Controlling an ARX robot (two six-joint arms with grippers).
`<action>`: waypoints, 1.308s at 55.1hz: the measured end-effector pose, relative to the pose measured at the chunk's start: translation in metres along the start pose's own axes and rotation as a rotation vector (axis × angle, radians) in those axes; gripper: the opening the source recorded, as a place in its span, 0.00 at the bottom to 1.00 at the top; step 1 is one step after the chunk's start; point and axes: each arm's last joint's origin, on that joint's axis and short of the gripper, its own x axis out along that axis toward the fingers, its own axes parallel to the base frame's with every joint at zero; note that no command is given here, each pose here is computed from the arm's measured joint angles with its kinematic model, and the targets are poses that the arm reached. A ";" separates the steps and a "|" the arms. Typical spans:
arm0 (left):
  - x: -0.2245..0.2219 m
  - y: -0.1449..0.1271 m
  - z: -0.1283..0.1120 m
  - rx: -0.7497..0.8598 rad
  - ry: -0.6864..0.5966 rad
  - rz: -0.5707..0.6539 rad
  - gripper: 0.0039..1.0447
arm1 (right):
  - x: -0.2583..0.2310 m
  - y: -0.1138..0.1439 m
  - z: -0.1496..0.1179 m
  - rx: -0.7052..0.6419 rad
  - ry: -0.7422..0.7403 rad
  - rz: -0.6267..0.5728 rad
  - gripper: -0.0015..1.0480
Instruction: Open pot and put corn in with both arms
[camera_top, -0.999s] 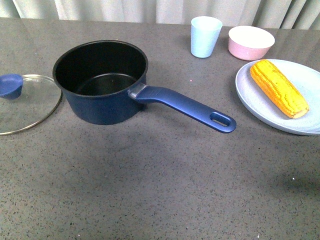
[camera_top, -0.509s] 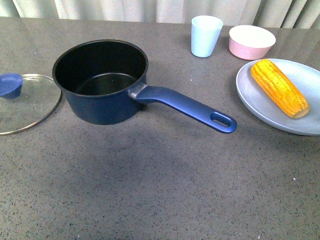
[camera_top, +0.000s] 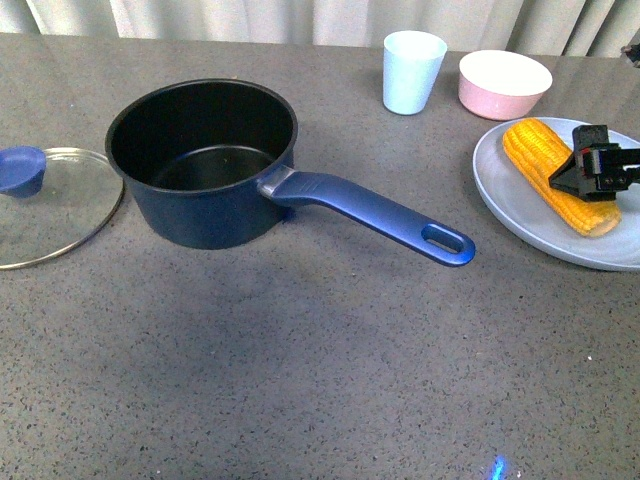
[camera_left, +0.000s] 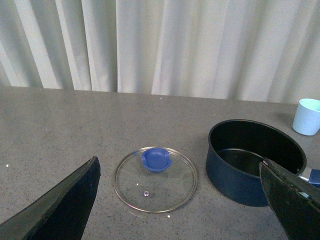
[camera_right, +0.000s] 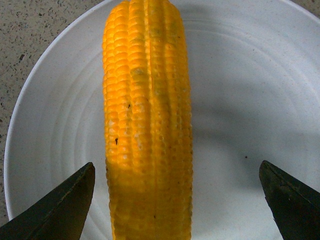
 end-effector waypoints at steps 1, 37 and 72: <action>0.000 0.000 0.000 0.000 0.000 0.000 0.92 | 0.002 0.000 0.001 -0.001 0.002 0.001 0.91; 0.000 0.000 0.000 0.000 0.000 0.000 0.92 | 0.009 0.011 0.014 -0.006 -0.011 0.056 0.25; 0.000 0.000 0.000 0.000 0.000 0.000 0.92 | -0.026 0.198 0.098 -0.220 -0.161 0.519 0.19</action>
